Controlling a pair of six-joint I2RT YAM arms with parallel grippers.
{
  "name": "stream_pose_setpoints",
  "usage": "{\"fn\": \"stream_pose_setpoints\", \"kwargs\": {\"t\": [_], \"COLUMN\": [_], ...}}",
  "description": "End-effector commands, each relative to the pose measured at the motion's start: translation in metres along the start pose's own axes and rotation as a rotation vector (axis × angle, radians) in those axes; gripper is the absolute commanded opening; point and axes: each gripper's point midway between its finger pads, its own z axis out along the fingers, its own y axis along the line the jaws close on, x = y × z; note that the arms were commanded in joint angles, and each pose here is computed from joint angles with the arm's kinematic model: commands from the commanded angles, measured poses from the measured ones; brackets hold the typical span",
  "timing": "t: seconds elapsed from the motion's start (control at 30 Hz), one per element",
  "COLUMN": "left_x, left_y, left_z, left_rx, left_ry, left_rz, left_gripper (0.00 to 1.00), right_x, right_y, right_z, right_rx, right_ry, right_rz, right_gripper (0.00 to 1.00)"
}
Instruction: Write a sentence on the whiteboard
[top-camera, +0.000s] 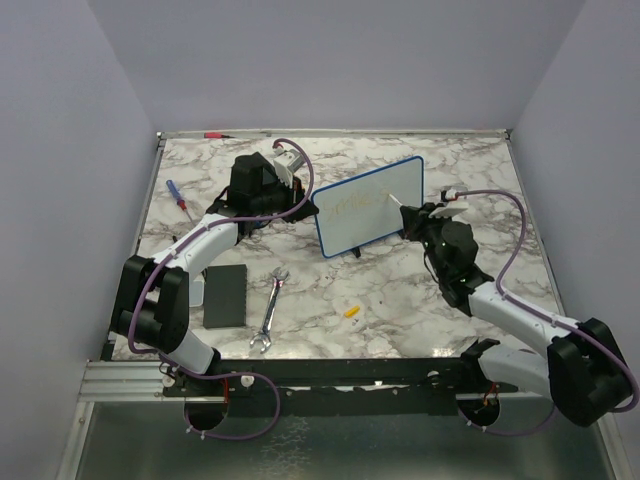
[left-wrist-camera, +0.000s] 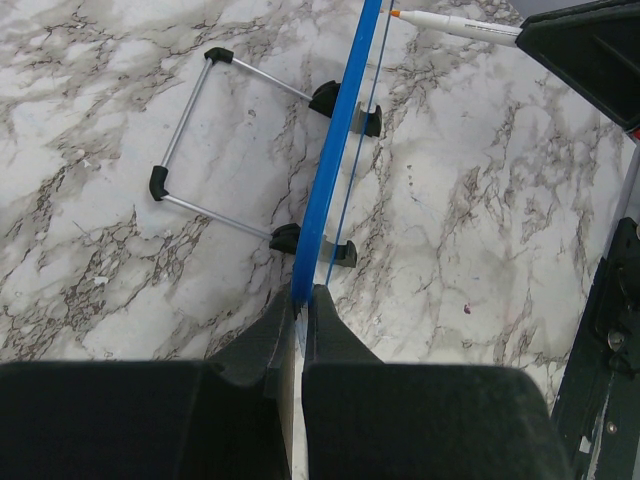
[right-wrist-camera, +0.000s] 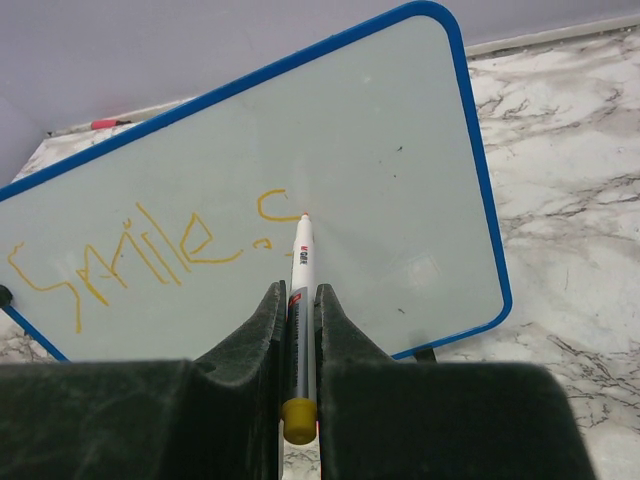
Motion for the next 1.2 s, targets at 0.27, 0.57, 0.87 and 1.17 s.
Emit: {"fn": "stream_pose_setpoints", "kwargs": {"t": [0.27, 0.57, 0.87, 1.17], "left_x": [0.003, 0.003, 0.002, 0.003], "left_y": [-0.007, -0.007, -0.008, -0.008], "left_z": [-0.002, -0.002, -0.003, -0.002], "left_rx": [0.008, 0.009, 0.009, 0.011], "left_ry": [0.010, 0.009, 0.008, 0.010], "left_rz": [0.013, 0.013, 0.014, 0.012], "left_gripper": [0.00, 0.00, 0.00, 0.00], "right_x": [-0.022, -0.029, -0.040, -0.051], "right_y": [-0.002, -0.016, -0.007, 0.006], "right_z": [0.009, 0.008, 0.000, -0.001], "right_rx": [0.034, 0.088, 0.027, -0.034], "right_ry": [-0.062, -0.082, -0.107, -0.118], "right_rz": [-0.013, -0.025, -0.033, -0.038], "right_gripper": [0.01, 0.01, 0.01, 0.01]}}
